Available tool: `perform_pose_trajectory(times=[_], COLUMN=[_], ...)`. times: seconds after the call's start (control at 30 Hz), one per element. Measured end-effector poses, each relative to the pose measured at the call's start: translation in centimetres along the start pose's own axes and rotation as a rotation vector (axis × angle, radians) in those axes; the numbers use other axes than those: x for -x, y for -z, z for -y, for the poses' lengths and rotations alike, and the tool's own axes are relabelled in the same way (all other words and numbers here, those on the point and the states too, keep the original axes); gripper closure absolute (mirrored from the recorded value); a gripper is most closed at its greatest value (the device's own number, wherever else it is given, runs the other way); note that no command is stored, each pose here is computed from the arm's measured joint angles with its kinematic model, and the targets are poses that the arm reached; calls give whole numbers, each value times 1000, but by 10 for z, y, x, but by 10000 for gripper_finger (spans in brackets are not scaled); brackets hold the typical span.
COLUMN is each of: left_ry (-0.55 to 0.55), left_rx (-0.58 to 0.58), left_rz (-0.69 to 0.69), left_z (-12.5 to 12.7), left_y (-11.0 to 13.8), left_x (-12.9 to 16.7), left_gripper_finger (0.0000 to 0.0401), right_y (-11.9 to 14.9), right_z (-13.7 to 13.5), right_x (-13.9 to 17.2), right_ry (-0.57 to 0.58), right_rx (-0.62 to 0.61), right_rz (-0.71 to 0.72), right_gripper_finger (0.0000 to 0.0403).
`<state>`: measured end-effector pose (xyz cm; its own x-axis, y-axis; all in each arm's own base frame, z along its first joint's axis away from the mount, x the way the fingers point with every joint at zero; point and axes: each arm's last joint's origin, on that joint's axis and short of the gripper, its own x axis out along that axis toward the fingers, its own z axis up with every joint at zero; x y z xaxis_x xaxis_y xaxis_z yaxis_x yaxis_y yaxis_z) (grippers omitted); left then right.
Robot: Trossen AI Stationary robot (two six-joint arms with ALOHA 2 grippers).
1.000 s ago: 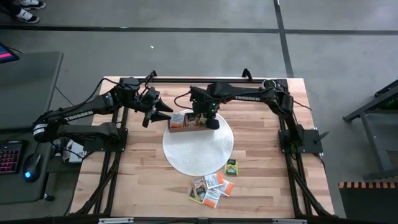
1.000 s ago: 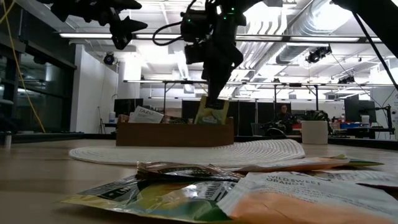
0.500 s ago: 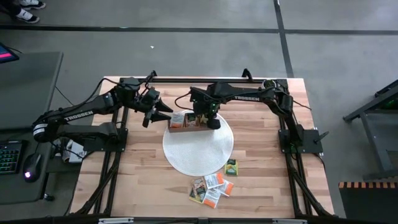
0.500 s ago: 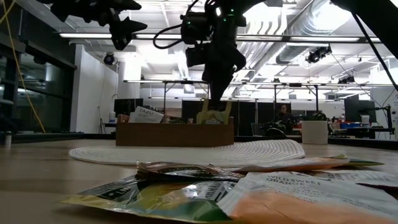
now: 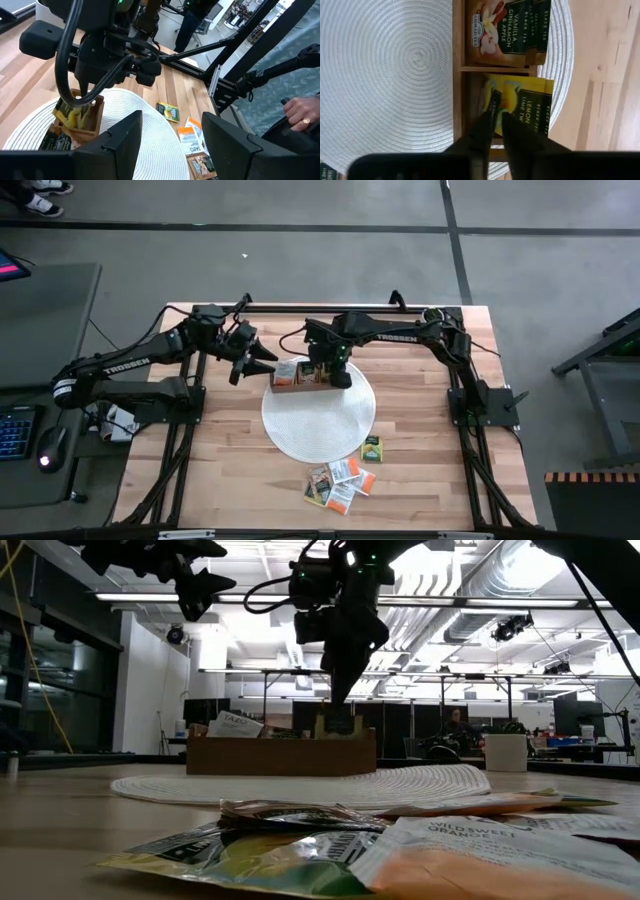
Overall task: Pick & Place Tea
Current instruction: Put the yellow tea bag into the right section of the wooden organizer
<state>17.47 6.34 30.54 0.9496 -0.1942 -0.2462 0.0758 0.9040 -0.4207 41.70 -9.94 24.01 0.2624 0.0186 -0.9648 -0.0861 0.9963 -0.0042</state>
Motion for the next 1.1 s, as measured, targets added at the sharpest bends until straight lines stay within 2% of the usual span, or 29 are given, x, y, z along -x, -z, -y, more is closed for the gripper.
perform_pose_trajectory(times=[0.3, 0.53, 0.8, 0.93, 1.1], left_ry=[0, -1, -7, -10, -10], left_rx=[0, 1, -6, -17, -24], left_rz=[0, -6, -32, -46, -46], left_z=[0, 0, -1, -1, -1], left_y=[0, 1, 4, 5, 5], left_x=[0, 0, 0, 0, 0], left_gripper_finger=[197, 197, 197, 197, 197], right_y=[1, 10, 42, 72, 111], right_z=[0, -10, -62, -96, -139], right_x=[3, 39, 72, 69, 53], right_ry=[22, 9, -36, -52, -96], right_rx=[-62, -161, -198, -243, -305], right_rz=[-7, -42, -83, -57, 50], right_gripper_finger=[255, 213, 206, 206, 206])
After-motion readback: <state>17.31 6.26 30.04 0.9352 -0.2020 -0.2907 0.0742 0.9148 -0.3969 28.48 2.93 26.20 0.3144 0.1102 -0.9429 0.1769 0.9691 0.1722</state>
